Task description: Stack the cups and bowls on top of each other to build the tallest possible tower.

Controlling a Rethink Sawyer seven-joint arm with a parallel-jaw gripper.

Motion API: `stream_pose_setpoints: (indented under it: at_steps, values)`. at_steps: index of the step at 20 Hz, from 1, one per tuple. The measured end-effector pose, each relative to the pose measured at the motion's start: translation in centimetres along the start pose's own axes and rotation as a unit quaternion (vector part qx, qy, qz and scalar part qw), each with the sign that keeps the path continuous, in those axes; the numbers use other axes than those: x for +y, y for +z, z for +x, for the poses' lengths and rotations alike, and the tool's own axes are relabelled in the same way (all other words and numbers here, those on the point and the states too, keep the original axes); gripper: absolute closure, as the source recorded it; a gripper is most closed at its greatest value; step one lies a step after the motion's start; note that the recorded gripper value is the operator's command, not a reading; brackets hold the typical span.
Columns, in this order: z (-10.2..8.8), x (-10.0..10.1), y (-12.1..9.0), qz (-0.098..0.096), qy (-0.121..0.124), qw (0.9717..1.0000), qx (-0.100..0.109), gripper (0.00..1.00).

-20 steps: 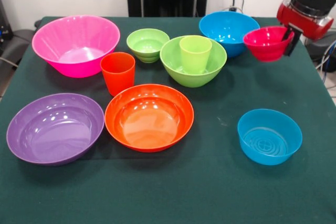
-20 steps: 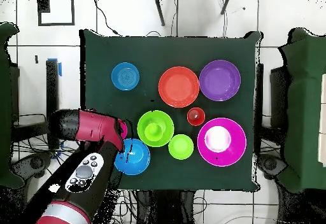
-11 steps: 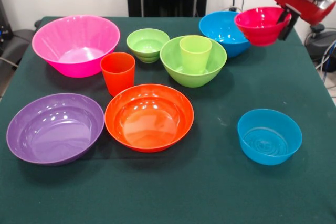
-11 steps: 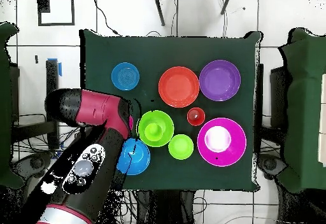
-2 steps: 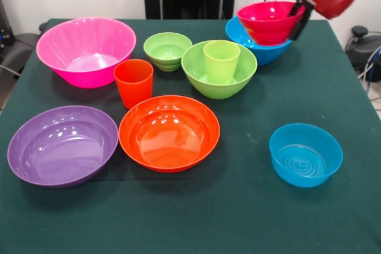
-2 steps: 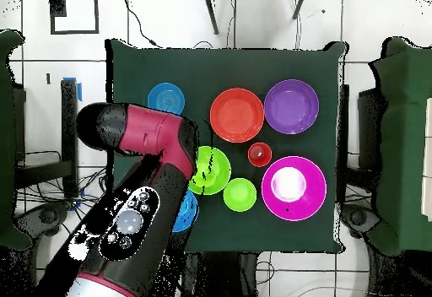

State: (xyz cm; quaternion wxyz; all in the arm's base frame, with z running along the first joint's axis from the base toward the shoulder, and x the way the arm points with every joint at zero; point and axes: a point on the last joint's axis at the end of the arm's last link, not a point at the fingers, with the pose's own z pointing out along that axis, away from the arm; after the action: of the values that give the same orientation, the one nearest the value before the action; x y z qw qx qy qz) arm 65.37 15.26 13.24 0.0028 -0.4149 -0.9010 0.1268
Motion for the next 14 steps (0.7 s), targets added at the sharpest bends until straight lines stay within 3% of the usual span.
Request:
stream_pose_setpoints:
  at_steps: [8,14]
  values:
    - [-3.0,-2.5,0.2,0.007,0.007,0.9997,-0.020,1.00]
    - [-4.5,-4.8,0.7,0.006,0.007,0.9986,-0.052,1.00]
